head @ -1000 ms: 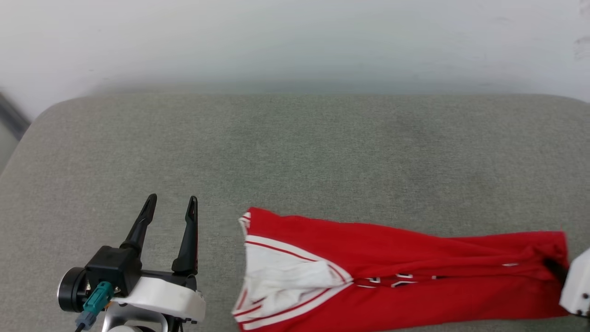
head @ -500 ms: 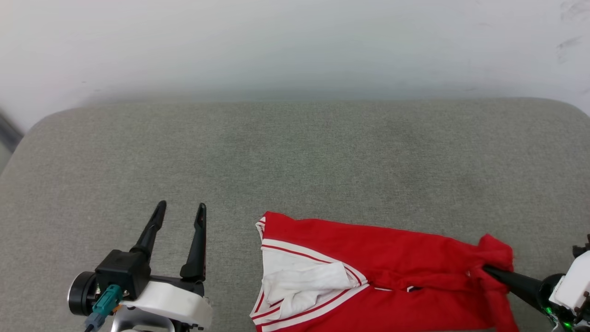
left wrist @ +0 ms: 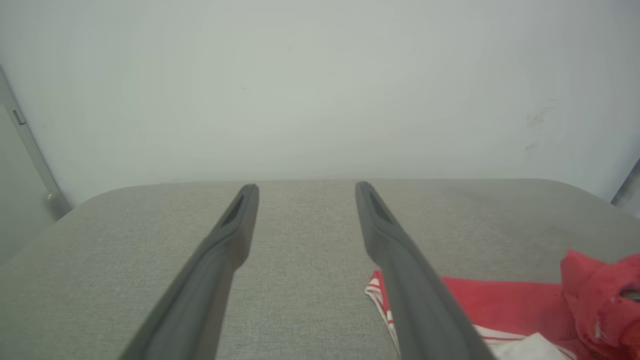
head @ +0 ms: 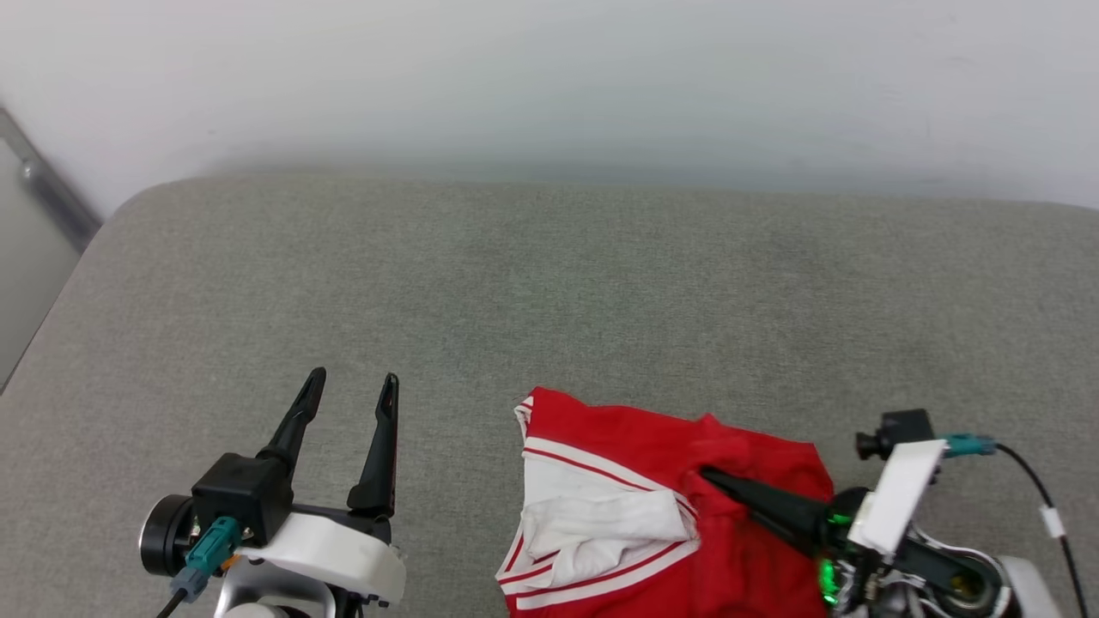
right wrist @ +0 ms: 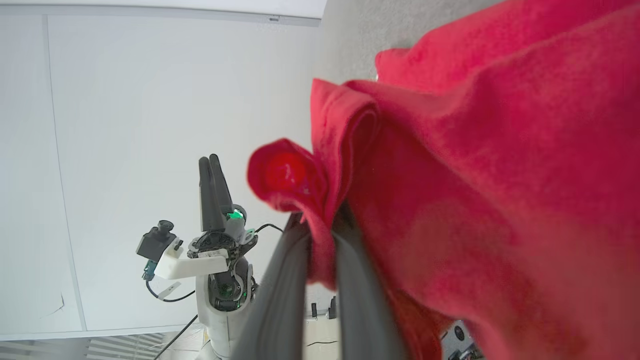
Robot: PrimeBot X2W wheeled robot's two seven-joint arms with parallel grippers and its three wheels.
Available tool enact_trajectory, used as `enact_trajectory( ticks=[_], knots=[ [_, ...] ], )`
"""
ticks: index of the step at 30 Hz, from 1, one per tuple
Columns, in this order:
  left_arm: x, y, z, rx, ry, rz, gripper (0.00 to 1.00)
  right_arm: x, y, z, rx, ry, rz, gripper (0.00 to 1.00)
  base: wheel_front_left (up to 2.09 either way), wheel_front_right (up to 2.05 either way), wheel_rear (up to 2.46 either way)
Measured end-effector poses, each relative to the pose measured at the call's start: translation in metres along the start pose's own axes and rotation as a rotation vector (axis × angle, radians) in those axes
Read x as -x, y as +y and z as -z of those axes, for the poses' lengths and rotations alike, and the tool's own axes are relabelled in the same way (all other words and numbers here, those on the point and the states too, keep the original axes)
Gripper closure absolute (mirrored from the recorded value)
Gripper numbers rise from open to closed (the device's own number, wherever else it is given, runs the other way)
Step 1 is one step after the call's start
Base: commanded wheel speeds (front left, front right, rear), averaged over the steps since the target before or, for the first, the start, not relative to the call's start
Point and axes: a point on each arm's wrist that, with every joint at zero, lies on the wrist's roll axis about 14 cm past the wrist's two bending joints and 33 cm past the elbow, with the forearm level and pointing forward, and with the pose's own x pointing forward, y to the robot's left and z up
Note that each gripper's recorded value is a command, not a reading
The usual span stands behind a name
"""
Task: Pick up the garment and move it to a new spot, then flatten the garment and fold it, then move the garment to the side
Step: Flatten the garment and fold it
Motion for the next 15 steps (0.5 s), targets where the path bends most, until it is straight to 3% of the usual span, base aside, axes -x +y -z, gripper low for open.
enact_trajectory(
  ticks=[9,13,14,15],
  knots=[
    [-0.004,0.006,0.006,0.010,0.010,-0.016,0.00,-0.059,0.011,0.020,0.048,0.018,-0.006,1.00,0.00,0.00,0.00],
    [-0.007,0.009,0.012,0.011,0.022,-0.024,0.00,-0.074,0.000,0.021,0.086,0.010,0.044,0.52,0.00,0.00,0.00],
    [-0.007,0.009,0.014,0.013,0.026,-0.025,0.00,-0.076,-0.002,0.022,0.087,0.012,0.052,0.31,0.00,0.00,0.00],
    [-0.008,0.010,0.016,0.018,0.031,-0.028,0.00,-0.078,-0.005,0.023,0.087,0.013,0.060,0.00,0.00,0.00,0.00]
  ],
)
